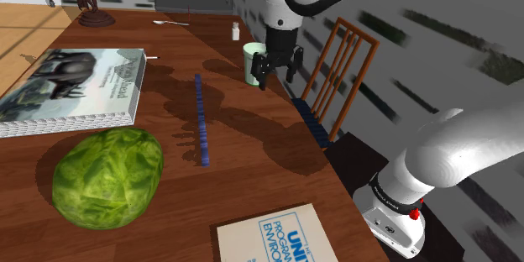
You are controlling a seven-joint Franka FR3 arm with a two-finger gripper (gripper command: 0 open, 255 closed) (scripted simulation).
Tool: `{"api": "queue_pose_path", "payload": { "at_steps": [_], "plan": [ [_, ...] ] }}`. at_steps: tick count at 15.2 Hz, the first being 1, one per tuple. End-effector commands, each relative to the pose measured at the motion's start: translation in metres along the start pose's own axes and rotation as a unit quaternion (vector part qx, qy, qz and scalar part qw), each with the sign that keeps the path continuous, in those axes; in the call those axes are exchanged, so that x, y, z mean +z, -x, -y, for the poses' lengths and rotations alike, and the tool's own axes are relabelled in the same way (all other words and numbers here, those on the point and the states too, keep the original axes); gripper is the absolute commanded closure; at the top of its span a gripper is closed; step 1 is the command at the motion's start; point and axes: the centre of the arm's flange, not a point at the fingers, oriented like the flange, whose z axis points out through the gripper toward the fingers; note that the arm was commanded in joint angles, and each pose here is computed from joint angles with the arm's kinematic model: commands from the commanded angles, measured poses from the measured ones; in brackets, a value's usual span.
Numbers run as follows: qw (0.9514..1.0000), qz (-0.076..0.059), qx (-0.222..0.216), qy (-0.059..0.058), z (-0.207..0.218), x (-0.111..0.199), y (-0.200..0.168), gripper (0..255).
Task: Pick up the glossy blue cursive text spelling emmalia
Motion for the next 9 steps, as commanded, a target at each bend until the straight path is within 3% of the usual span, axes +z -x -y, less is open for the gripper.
{"api": "queue_pose_path", "payload": {
  "at_steps": [1, 9],
  "plan": [
    [0.9999, 0.001, 0.016, -0.005, 0.022, 0.008, -0.014, 0],
    [0.9969, 0.005, 0.075, -0.023, 0.097, 0.044, -0.073, 0]
  ]
}}
